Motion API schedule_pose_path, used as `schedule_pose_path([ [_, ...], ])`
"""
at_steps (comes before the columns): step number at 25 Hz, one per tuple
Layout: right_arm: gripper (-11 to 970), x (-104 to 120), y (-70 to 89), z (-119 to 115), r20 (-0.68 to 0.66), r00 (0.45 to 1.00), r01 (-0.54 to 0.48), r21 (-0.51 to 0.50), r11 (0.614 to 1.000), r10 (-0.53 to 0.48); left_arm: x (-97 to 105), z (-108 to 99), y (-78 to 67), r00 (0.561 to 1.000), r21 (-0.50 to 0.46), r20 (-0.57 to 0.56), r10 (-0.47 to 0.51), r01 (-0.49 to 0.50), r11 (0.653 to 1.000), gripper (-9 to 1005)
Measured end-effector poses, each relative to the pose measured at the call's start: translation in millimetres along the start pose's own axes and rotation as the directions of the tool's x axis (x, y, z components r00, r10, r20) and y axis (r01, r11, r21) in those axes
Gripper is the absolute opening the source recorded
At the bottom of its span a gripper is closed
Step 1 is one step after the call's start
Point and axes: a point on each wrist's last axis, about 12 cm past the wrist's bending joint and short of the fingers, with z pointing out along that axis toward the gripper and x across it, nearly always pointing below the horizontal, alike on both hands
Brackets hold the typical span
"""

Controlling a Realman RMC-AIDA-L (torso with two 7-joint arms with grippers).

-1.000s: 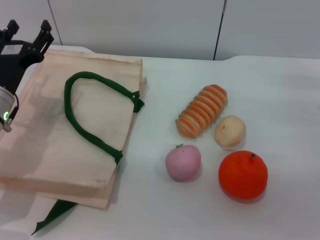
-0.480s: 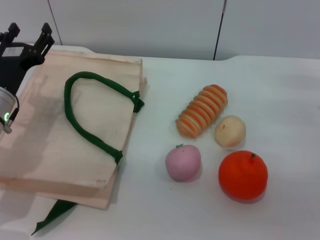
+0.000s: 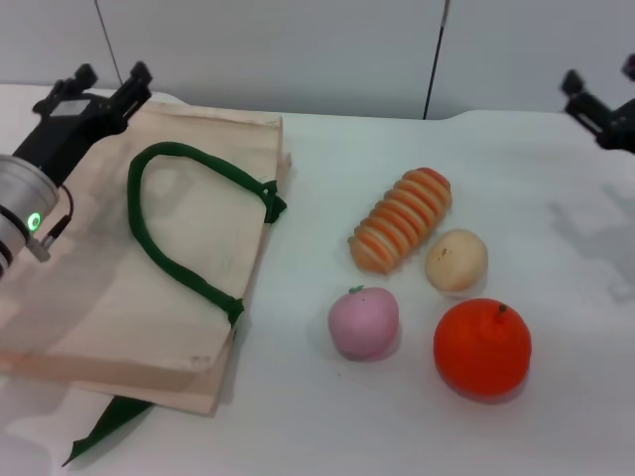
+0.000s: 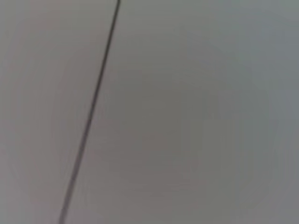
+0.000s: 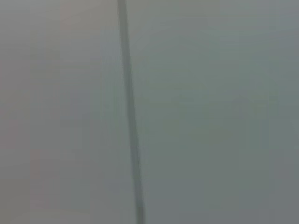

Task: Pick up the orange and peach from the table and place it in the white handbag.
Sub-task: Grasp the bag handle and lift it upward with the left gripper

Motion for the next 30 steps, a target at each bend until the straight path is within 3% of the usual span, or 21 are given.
schedule_pose_path([
  [8, 877, -19.1, 7.4, 12.9, -0.033, 0.999, 0.028, -0.244, 0.969, -0.037, -34.0, -2.0, 17.9, 0.978, 0.128, -0.093, -0.188, 0.199, 0.971, 833],
  [13, 877, -19.9, 8.7, 14.2, -0.044, 0.998, 0.036, -0.269, 0.962, -0.05, -51.1, -5.3, 24.2, 0.933, 0.146, -0.232, -0.275, 0.313, 0.939, 831],
  [19, 877, -19.9, 7.6, 14.7, -0.046, 0.998, 0.034, -0.26, 0.965, -0.048, -68.6, -0.7, 24.6, 0.824, 0.052, -0.463, -0.326, 0.393, 0.918, 830],
  [24, 878, -20.2, 6.6, 16.3, -0.048, 0.997, 0.04, -0.251, 0.967, -0.054, -73.1, 0.1, 31.9, 0.711, -0.122, -0.6, -0.367, 0.372, 0.92, 828],
  [30, 878, -16.6, 2.5, 14.4, -0.068, 0.996, 0.039, -0.219, 0.975, -0.055, -74.9, 3.8, 30.9, 0.661, -0.19, -0.655, -0.366, 0.325, 0.926, 827],
])
